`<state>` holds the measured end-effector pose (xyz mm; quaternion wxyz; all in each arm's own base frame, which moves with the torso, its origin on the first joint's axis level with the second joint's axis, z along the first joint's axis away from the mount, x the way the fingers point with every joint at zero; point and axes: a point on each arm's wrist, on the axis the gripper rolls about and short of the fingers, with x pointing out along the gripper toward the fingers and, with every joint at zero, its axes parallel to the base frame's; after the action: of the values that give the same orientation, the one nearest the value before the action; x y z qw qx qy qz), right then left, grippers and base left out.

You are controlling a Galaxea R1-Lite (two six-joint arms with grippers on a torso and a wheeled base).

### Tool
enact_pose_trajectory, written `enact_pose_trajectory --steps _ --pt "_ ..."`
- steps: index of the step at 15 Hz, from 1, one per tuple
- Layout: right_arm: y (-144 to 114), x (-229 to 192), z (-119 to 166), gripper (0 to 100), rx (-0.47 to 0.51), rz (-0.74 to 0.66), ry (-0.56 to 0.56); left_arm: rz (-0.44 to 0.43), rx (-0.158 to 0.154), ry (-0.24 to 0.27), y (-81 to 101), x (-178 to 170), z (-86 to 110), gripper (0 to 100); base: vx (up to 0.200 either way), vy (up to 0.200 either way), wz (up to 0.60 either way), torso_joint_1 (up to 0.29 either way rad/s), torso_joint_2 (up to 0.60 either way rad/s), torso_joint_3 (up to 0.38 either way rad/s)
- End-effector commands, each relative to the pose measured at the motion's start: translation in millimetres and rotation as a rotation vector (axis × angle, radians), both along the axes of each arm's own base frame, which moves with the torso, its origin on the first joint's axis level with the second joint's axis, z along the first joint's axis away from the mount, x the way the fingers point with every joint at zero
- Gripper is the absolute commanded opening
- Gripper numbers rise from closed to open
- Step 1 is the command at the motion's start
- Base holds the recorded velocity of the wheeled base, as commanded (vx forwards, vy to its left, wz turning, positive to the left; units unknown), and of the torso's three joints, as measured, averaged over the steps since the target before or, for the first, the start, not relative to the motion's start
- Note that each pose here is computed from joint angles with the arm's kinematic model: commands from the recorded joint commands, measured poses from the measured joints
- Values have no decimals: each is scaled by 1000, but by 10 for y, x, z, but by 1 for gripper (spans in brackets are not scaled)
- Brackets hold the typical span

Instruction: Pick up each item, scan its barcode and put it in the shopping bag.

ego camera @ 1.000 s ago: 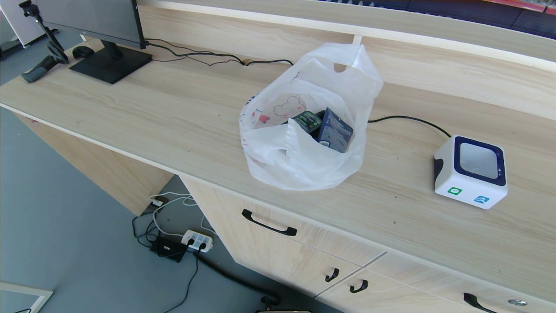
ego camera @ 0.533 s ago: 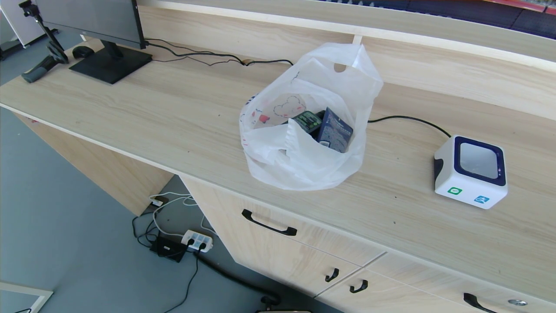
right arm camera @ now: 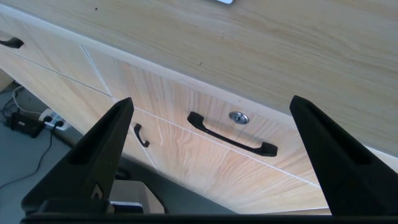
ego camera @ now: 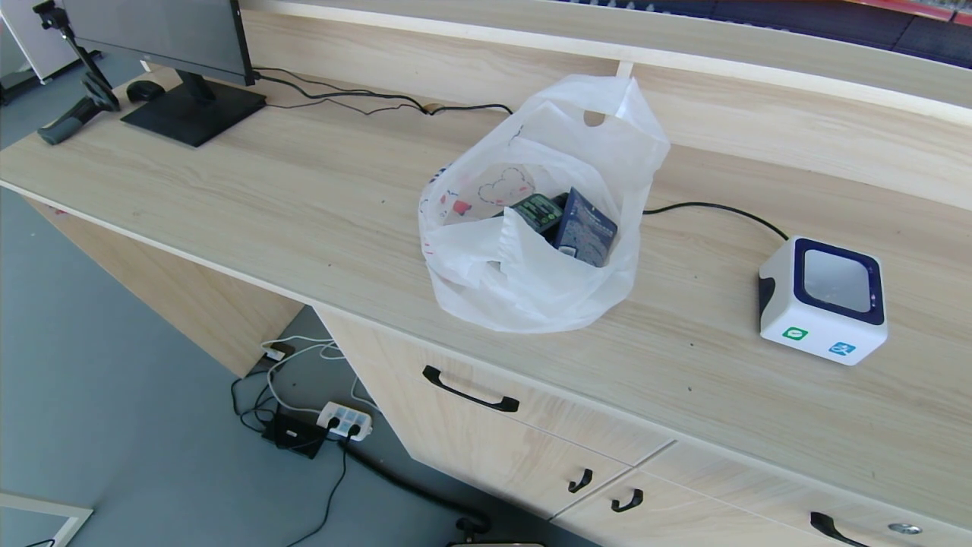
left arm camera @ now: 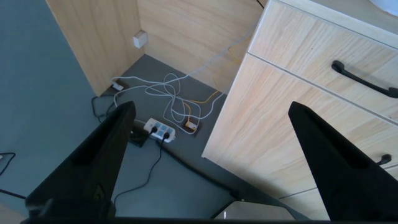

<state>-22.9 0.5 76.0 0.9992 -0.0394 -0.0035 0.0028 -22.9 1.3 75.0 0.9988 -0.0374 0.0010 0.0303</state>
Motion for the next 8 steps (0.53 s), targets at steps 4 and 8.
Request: enact_pose_trajectory --steps 4,8 --pt "0 1 1 100 0 0 1 1 0 0 0 0 0 100 0 0 0 0 0 0" --pt "0 1 1 100 0 0 1 1 0 0 0 0 0 100 0 0 0 0 0 0"
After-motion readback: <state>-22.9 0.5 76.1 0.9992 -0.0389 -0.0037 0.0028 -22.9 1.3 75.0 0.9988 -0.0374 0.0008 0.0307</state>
